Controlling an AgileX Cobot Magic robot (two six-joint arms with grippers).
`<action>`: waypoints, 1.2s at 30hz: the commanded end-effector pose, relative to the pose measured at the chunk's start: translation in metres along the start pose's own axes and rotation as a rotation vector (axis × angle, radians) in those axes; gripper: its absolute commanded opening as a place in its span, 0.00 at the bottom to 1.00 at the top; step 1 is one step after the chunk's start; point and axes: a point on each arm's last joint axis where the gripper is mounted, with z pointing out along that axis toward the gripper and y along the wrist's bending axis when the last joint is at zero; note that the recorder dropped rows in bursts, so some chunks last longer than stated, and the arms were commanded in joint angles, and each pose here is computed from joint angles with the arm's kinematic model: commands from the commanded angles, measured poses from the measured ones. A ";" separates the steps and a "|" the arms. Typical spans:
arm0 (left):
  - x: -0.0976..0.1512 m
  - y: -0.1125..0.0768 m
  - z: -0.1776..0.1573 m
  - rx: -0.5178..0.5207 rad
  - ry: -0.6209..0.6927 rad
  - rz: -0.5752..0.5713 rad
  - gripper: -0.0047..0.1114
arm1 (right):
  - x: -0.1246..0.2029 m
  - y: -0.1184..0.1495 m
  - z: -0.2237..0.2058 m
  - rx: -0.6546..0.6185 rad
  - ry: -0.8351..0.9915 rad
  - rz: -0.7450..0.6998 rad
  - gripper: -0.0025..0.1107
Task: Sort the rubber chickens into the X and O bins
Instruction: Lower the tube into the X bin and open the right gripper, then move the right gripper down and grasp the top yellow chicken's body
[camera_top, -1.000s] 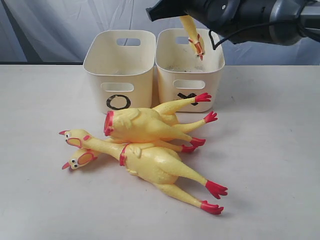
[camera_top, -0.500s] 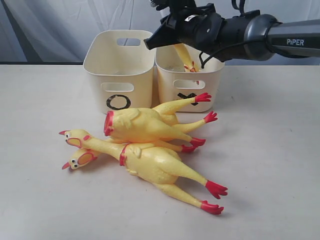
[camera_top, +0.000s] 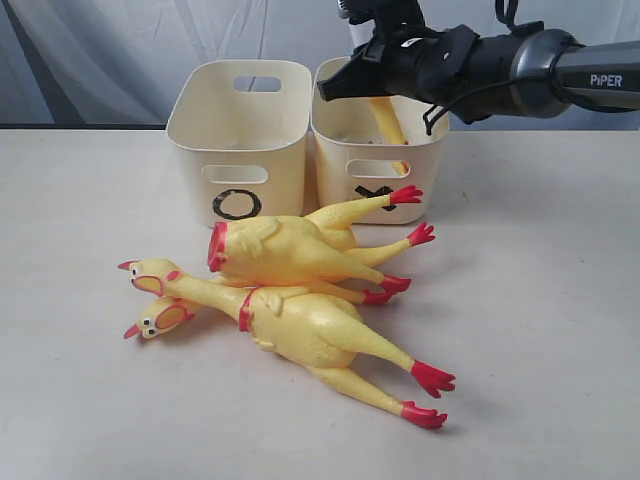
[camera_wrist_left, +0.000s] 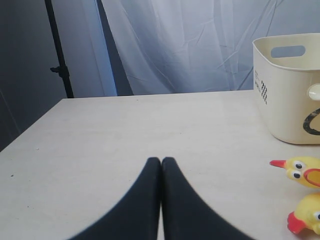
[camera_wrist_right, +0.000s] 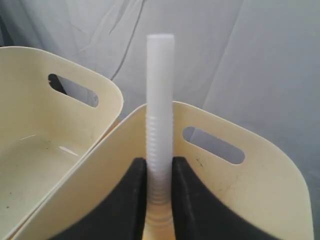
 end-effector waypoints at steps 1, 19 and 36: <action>0.000 0.000 0.000 0.005 -0.008 -0.006 0.04 | 0.003 -0.001 0.003 -0.004 0.010 -0.009 0.05; 0.000 0.000 0.000 0.005 -0.008 -0.006 0.04 | 0.004 0.001 0.002 -0.030 0.027 -0.009 0.48; 0.000 0.000 0.000 0.005 -0.008 -0.006 0.04 | -0.067 0.013 -0.095 -0.438 0.129 -0.115 0.48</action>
